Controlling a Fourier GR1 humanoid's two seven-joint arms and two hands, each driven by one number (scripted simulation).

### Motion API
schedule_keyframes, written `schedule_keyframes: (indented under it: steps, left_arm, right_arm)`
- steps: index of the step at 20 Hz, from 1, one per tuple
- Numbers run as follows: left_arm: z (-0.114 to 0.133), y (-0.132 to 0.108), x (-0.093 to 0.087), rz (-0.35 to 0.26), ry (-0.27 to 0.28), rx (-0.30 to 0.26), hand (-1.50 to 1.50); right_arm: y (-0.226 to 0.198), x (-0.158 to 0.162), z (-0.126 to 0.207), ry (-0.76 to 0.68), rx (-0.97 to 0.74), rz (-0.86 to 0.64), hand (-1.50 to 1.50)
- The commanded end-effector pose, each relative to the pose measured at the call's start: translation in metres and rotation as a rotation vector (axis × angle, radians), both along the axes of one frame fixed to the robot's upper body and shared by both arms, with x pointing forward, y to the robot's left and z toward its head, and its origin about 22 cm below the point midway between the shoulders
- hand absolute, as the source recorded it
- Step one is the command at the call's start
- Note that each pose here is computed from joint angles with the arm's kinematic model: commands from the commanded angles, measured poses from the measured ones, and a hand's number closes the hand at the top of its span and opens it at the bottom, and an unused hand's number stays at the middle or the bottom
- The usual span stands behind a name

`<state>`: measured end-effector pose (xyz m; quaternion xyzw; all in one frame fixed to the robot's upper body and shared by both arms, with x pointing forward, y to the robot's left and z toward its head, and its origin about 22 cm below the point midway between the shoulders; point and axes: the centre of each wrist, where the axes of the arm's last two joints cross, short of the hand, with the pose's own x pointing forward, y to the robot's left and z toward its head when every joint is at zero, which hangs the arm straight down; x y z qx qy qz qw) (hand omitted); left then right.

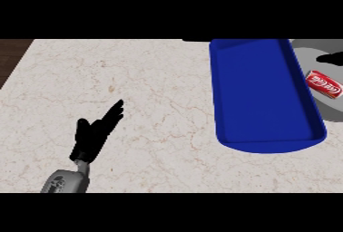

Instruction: Pick the can from the tray and place it in the pot

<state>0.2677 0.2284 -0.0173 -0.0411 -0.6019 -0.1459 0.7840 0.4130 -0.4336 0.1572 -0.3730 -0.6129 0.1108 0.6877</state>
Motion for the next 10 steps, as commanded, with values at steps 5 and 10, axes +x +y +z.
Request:
schedule_keyframes:
  steps: [5, 10]
  left_arm:
    - [-0.006, 0.004, -0.006, 0.023, -0.002, 0.013, 0.00]
    - [-0.008, 0.005, -0.007, 0.022, 0.022, 0.002, 0.00]
  right_arm:
    - [-0.051, -0.032, 0.012, -0.326, 0.188, -0.229, -1.50]
    - [-0.091, -0.067, 0.011, -0.416, 0.253, -0.222, -1.50]
